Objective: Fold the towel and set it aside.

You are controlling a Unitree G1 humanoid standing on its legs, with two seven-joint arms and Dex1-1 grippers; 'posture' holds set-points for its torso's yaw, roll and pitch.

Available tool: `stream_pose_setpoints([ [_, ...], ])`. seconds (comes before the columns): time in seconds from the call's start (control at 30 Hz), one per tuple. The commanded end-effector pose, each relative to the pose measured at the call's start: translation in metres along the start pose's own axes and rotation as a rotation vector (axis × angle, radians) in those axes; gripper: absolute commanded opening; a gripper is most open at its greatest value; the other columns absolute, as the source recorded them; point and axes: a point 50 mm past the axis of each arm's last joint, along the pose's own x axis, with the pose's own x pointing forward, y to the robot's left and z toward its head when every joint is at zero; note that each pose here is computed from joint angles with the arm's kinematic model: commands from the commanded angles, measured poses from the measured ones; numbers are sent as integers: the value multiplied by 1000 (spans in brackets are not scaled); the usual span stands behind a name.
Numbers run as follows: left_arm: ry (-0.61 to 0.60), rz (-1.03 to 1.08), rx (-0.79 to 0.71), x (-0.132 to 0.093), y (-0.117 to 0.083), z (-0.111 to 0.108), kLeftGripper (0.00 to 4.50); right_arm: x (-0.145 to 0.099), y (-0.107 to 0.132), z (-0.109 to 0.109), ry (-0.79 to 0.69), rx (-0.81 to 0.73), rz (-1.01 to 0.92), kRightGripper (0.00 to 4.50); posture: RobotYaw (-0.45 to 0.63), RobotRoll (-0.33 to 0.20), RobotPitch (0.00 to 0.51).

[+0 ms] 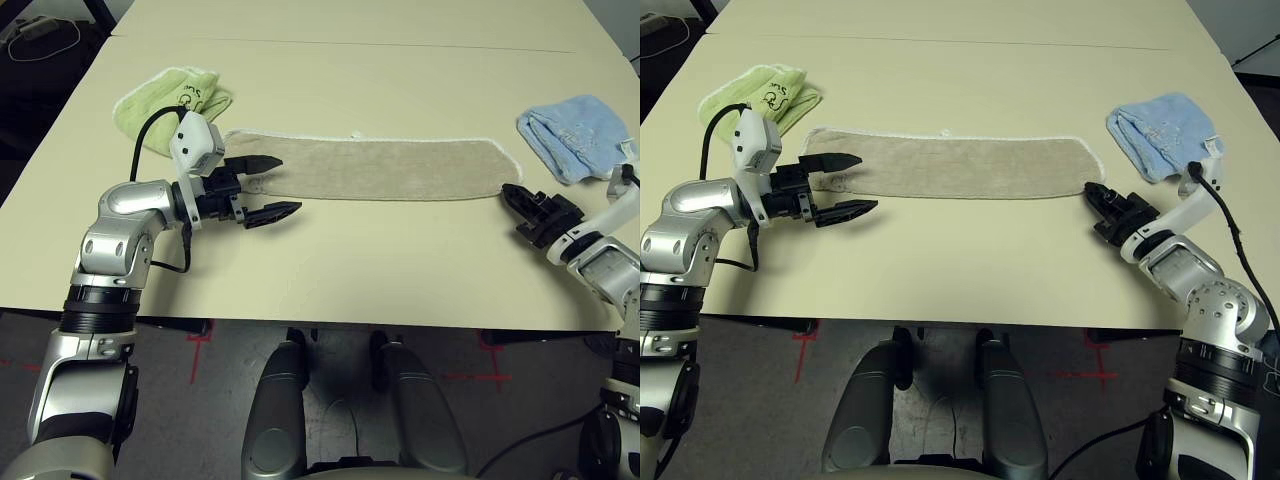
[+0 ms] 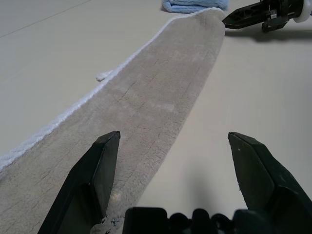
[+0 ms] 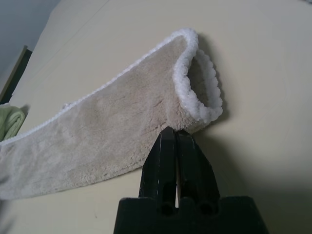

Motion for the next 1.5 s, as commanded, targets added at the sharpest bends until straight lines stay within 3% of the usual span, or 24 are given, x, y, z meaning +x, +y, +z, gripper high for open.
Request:
stream_pose_setpoints([
  [0.03, 15, -26, -9, 1, -4, -3, 4500, -9, -7, 0, -13, 12, -21, 58, -12, 0, 258],
  [0.6, 9, -43, -18, 7, -6, -5, 4500, -32, -15, 44, -131, -96, -26, 58, -43, 0, 252],
  [1.03, 15, -54, -15, 5, -5, -3, 4500, -35, -17, 26, -19, -109, -18, 58, -30, 0, 257],
  [1.2, 17, -59, -14, 5, -4, -2, 4500, -37, -17, 30, -56, -101, -25, 58, -35, 0, 254],
  [1.5, 12, -64, -14, 8, -4, -1, 4500, -30, 4, 45, -92, -128, 107, 58, -37, 0, 246],
])
